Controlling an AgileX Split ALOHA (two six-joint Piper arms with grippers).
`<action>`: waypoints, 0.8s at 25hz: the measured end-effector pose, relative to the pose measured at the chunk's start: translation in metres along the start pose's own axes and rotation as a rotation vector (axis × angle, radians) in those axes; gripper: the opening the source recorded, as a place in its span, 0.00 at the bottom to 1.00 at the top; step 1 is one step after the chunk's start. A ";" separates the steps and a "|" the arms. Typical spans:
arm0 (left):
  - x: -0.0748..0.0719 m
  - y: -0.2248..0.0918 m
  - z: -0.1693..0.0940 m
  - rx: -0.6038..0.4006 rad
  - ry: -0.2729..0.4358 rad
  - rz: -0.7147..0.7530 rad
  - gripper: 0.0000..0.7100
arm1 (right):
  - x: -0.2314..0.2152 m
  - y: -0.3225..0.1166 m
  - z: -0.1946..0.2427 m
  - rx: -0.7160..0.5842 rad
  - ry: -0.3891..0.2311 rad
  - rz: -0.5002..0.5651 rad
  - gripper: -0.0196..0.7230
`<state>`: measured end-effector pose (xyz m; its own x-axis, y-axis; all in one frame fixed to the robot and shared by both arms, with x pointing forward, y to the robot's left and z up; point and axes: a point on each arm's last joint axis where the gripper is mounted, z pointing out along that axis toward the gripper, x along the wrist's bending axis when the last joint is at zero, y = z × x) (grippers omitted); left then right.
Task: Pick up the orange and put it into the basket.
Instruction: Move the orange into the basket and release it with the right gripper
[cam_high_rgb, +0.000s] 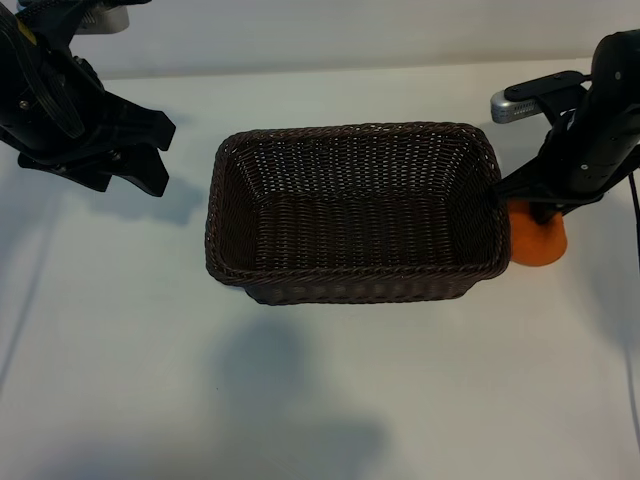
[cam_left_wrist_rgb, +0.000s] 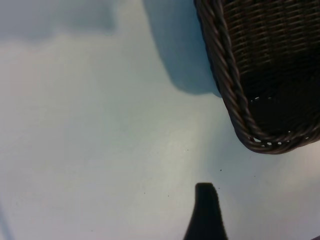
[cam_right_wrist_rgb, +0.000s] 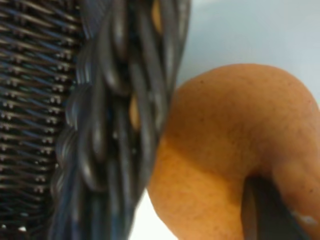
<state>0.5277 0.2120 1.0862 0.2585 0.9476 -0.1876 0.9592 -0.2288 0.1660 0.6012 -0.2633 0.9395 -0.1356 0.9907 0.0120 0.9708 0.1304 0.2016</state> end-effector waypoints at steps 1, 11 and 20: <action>0.000 0.000 0.000 0.000 0.000 0.001 0.81 | -0.001 0.000 -0.003 0.000 -0.004 -0.002 0.15; 0.000 0.000 0.000 0.000 0.003 0.003 0.81 | -0.017 -0.009 -0.078 -0.057 -0.035 0.046 0.15; 0.000 -0.001 -0.002 -0.007 0.004 0.005 0.81 | -0.014 -0.024 -0.135 -0.182 -0.048 0.042 0.14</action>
<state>0.5265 0.2126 1.0883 0.2629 0.9473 -0.1832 0.9571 -0.2321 0.1736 0.5531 -0.2859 1.0667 -0.0819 0.9964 -0.0213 0.9228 0.0838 0.3759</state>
